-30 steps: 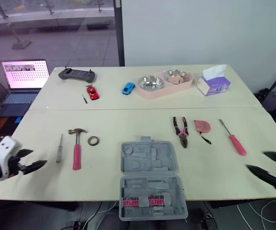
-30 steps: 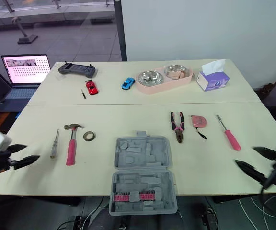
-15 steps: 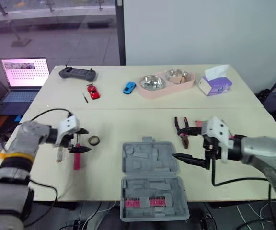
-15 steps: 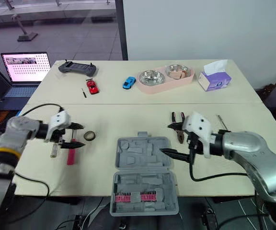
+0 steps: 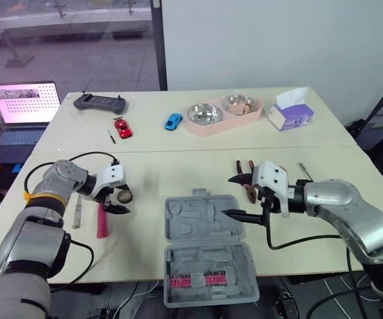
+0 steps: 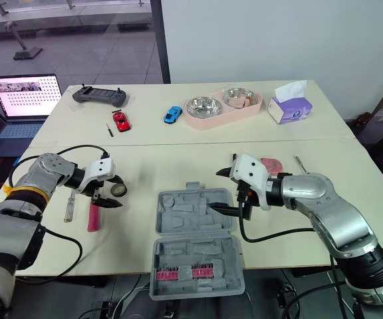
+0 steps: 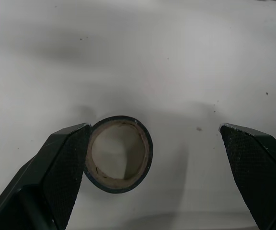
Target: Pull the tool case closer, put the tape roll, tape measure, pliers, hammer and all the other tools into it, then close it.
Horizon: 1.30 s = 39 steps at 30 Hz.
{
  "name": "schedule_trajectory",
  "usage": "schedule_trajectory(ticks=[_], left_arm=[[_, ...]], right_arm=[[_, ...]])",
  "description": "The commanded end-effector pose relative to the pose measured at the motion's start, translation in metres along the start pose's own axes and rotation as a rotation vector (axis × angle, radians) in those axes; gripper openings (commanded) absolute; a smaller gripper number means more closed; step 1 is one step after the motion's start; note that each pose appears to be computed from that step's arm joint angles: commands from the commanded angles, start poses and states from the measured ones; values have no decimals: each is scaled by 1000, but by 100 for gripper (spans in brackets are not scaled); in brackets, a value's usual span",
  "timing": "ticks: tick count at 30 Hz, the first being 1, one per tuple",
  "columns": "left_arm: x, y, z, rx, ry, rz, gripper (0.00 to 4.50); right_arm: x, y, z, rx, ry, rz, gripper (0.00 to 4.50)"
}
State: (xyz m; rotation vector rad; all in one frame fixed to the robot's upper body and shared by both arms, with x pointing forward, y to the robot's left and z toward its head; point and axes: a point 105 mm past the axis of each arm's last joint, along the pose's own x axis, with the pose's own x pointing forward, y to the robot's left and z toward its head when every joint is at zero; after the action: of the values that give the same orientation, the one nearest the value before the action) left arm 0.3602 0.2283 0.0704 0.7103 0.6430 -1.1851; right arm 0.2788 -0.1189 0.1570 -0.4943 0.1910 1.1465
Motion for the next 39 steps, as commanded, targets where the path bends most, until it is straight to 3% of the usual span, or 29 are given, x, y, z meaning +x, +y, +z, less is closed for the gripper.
schedule_trajectory(ticks=[1,10,15,22,32,39], left_arm=[[-1,3,2,14,17,6,450],[5,-2,-2,5,4,-4,450],[-11,1,11,17,-73,-21,450],[-27,-1,7,1,-71,-37,450],[-8,-8,-11,-24,-5,-32,450],[7,-8,-8,-30,-18,-17,450]], right_arm=[[1,-5,10,-44,-28,-15,449],[3,-12,12,-48,-41,-47,449],[6,-11,11,-49,-38,-48,449],[9,-9,13,-49,-54,-42,449],[9,-11,14,-48,-58,-51,449],[7,-13,14,-47,-51,-67,449]])
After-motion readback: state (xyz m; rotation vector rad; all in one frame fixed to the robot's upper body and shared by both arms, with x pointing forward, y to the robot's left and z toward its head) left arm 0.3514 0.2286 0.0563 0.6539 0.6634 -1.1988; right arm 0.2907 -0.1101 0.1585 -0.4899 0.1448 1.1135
